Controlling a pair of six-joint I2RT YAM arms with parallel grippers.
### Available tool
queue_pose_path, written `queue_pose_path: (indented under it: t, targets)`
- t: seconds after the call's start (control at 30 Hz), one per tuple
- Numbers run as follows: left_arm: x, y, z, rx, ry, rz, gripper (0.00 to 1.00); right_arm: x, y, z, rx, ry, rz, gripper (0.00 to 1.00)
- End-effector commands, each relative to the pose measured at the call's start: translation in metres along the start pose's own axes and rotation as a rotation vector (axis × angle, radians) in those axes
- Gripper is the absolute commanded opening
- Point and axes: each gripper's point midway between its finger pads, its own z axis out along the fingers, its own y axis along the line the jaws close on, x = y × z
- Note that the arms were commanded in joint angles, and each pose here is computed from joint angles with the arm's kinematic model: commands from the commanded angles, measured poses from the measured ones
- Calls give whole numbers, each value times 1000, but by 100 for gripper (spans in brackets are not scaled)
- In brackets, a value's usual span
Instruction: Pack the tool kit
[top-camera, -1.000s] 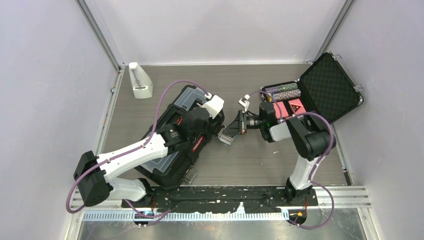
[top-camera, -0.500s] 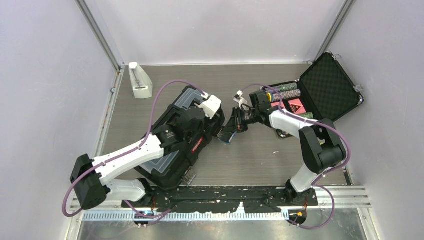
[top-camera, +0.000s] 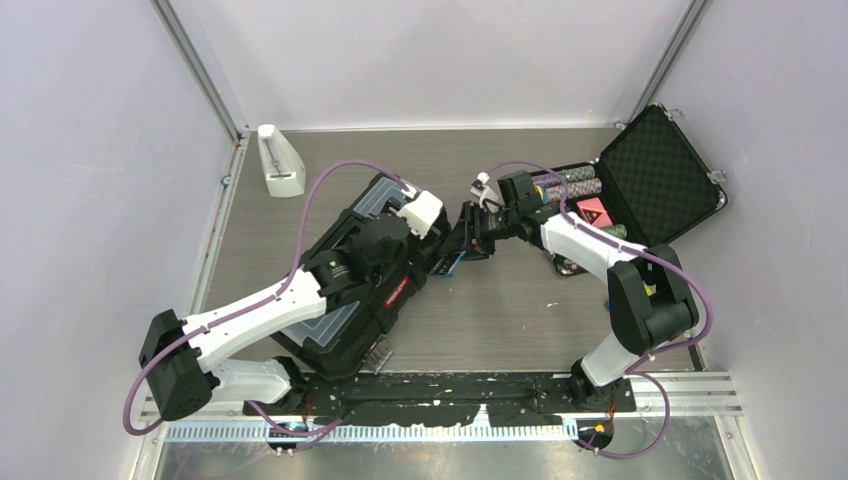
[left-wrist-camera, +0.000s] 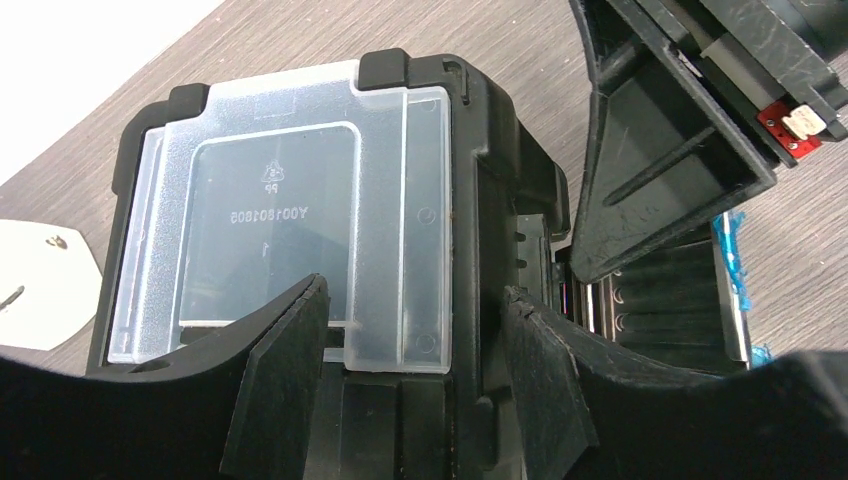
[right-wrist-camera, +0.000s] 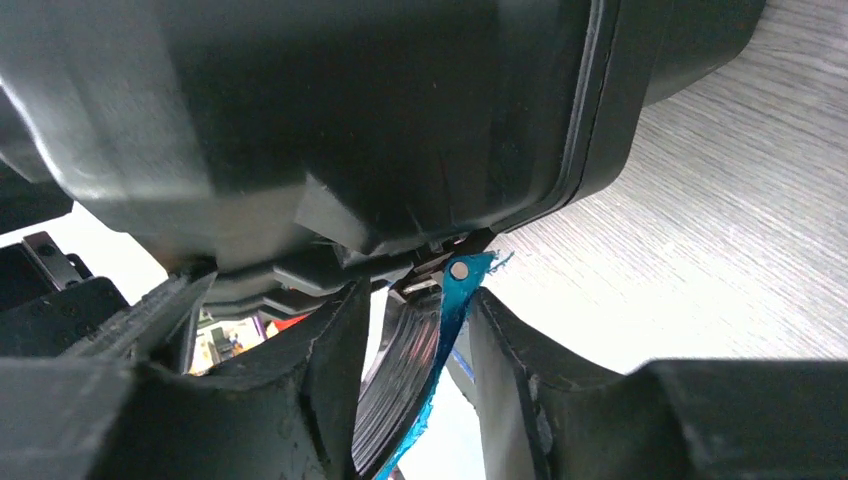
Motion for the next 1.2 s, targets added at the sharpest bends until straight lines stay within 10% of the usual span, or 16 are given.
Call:
queue_pose_path:
  t: [0.0,0.63,1.17]
  targets:
    - [-7,5,-5,-6,-28,-32,63,-16,69,-25,-145,-54,-60,50]
    - [-11,17,-17,-57,-51,-83,64,-29,108,-42,-192,-142,-42,70]
    - [-21,19,-40,-19,-103,-175,66,-24,62,-8,-110,-220,-139,32]
